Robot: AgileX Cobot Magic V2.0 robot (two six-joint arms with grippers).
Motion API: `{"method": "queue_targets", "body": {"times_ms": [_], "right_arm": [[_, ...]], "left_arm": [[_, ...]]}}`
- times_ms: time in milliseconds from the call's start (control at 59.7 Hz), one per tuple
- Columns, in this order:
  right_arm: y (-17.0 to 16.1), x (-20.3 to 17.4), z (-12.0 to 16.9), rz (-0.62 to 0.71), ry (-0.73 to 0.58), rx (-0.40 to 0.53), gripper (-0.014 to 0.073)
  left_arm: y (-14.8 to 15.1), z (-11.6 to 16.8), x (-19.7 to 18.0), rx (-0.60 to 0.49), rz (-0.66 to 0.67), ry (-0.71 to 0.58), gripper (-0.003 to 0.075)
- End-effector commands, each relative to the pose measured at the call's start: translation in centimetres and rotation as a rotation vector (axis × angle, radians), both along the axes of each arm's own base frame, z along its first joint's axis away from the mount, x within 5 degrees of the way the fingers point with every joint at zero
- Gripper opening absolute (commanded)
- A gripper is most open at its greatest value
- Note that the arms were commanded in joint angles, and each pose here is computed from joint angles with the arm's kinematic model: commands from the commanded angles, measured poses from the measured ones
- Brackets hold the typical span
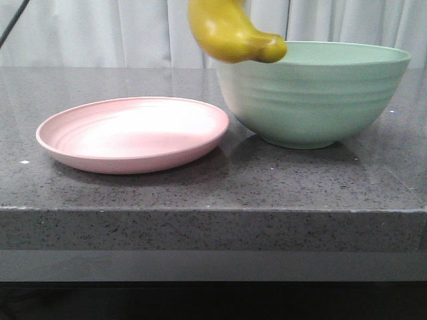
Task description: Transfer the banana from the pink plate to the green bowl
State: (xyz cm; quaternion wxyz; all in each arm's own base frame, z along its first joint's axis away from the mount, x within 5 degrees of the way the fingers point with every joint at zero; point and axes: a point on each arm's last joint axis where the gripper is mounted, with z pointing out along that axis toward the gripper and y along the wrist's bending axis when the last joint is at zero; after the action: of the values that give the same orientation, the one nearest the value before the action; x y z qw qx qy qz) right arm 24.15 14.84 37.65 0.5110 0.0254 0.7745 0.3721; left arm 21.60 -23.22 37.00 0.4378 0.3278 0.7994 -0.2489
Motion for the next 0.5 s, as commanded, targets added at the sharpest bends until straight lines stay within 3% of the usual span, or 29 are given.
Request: {"method": "queue_targets", "body": {"times_ms": [0, 285, 369, 486], "right_arm": [[-1.3, 0.3, 3.5, -0.072, -0.185, 0.001, 0.0053], [-4.4, 4.4, 9.1, -0.116, -0.316, -0.190, 0.0054], [-4.8, 6.0, 9.2, -0.088, -0.294, -0.266, 0.0054], [-4.4, 8.6, 7.1, -0.027, -0.225, -0.358, 0.0054]], "left_arm": [[1.0, 3.7, -1.1, -0.110, 0.005, -0.108, 0.0537], [1.5, 3.9, -1.5, -0.086, -0.001, -0.116, 0.0536], [1.6, 3.9, -1.3, -0.085, 0.007, -0.117, 0.0536], [2.1, 3.9, -0.9, -0.082, 0.029, -0.117, 0.0536]]}}
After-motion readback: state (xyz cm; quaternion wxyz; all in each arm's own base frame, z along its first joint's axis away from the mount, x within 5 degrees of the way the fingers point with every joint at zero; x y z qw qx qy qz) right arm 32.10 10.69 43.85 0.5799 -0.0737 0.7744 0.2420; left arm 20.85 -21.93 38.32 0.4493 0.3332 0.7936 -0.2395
